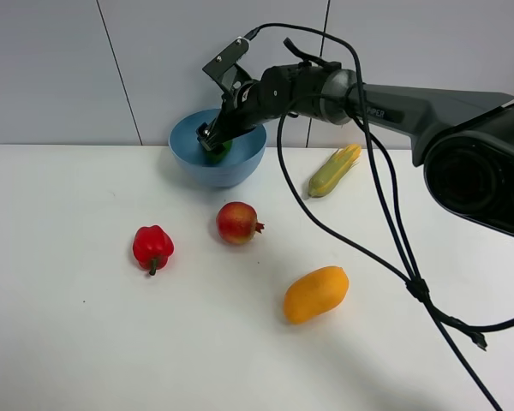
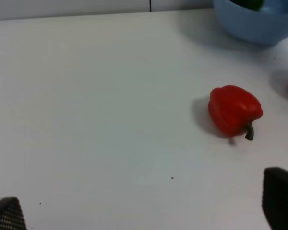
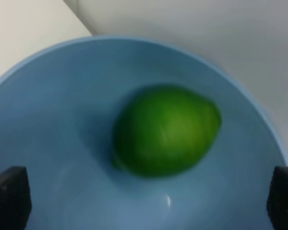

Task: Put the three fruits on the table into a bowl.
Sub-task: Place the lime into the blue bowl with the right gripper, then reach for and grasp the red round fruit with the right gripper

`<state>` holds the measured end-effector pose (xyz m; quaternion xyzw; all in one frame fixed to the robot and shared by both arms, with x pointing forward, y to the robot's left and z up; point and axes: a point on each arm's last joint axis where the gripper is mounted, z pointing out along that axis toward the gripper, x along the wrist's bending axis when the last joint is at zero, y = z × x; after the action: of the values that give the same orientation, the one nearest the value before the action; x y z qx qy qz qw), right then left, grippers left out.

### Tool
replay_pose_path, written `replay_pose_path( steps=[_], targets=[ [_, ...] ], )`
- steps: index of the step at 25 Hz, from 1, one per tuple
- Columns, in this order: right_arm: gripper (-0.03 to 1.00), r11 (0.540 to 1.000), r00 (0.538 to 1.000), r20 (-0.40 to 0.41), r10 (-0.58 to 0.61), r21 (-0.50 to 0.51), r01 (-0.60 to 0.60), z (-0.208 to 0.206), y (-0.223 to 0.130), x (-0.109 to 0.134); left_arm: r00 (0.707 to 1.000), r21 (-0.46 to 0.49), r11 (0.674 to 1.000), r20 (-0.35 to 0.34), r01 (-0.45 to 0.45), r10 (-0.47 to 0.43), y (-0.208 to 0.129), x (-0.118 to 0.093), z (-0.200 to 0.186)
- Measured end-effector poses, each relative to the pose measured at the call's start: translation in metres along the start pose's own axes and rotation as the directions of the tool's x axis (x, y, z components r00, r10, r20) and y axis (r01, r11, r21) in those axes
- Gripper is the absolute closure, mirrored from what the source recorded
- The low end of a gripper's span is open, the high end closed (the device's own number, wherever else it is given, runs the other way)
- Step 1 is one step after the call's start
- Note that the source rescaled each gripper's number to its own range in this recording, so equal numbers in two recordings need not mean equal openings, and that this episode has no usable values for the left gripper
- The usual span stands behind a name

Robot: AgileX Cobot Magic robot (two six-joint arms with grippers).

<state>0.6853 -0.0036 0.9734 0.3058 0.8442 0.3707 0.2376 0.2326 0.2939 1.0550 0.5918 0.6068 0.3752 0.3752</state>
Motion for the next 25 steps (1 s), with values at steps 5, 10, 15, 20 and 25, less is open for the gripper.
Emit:
replay_pose_path(
  steps=[5, 10, 15, 20, 25],
  targets=[
    [-0.03, 0.993, 0.995, -0.068, 0.070, 0.099, -0.063, -0.041, 0.018, 0.002, 1.000, 0.000, 1.000, 0.000, 0.000, 0.000, 0.000, 0.000, 0.000],
    [-0.03, 0.967, 0.986, -0.133, 0.098, 0.245, -0.063, -0.091, 0.032, 0.012, 1.000, 0.000, 1.000, 0.000, 0.000, 0.000, 0.000, 0.000, 0.000],
    [-0.03, 0.905, 0.979, -0.202, 0.026, 0.421, 0.063, -0.100, 0.022, 0.047, 1.000, 0.000, 1.000, 0.000, 0.000, 0.000, 0.000, 0.000, 0.000],
    [-0.03, 0.839, 0.971, -0.235, 0.037, 0.535, 0.098, -0.095, -0.005, 0.067, 1.000, 0.000, 1.000, 0.000, 0.000, 0.000, 0.000, 0.000, 0.000],
    [-0.03, 0.823, 0.969, -0.246, 0.021, 0.554, 0.123, -0.090, -0.034, 0.082, 1.000, 0.000, 1.000, 0.000, 0.000, 0.000, 0.000, 0.000, 0.000]
  ],
)
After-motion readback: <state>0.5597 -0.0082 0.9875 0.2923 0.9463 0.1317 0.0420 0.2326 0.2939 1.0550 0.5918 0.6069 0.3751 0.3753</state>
